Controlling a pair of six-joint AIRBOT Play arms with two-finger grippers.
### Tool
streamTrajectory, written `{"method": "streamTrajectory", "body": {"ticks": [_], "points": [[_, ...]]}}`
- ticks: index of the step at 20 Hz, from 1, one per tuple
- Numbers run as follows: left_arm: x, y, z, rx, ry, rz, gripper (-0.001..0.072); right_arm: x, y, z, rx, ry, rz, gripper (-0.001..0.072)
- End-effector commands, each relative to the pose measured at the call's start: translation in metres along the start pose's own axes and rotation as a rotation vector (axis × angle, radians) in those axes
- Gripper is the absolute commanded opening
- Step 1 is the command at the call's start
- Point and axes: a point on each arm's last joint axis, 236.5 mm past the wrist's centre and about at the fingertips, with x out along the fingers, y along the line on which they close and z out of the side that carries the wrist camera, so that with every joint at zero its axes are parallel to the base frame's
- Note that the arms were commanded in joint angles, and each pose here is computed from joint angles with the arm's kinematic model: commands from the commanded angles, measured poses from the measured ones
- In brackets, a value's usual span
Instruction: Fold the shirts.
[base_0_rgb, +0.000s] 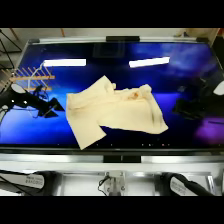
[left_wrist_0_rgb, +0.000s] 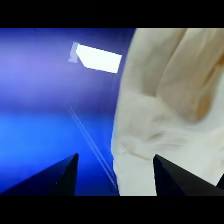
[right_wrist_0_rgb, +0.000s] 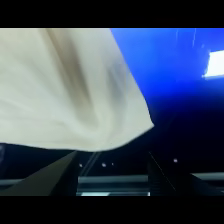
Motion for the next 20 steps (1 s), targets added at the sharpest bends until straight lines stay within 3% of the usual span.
{"method": "streamTrajectory", "body": {"ticks": [1, 3, 4, 6, 8, 18, 19, 20], "points": [[0.038, 0.0, -0.017, -0.023, 0.017, -0.034, 0.0531, 0.013, -0.018, -0.043, 0.055, 0.087, -0.007, 0.0536], [0.05, -0.007, -0.019, -0.006, 0.021, -0.03, 0.0521, 0.021, -0.018, -0.045, 0.064, 0.09, 0.002, 0.0537], [0.054, -0.011, -0.019, 0.006, 0.017, -0.026, 0.0453, 0.026, -0.02, -0.044, 0.068, 0.082, 0.0, 0.0537], [0.057, -0.017, -0.015, 0.024, -0.001, -0.021, 0.0169, 0.039, -0.021, -0.046, 0.102, 0.071, 0.008, 0.0537], [0.053, -0.022, -0.015, 0.045, -0.002, -0.026, 0.0032, 0.061, -0.012, -0.053, 0.147, 0.072, 0.068, 0.0623], [0.011, -0.048, -0.012, 0.149, -0.099, -0.044, 0.0031, 0.136, 0.001, -0.039, 0.295, -0.037, 0.152, 0.0603], [0.008, -0.049, -0.012, 0.153, -0.106, -0.046, 0.0031, 0.142, 0.008, -0.032, 0.297, -0.06, 0.163, 0.0537], [0.004, -0.052, -0.012, 0.161, -0.118, -0.048, 0.0031, 0.144, 0.013, -0.026, 0.288, -0.087, 0.164, 0.0344]]}}
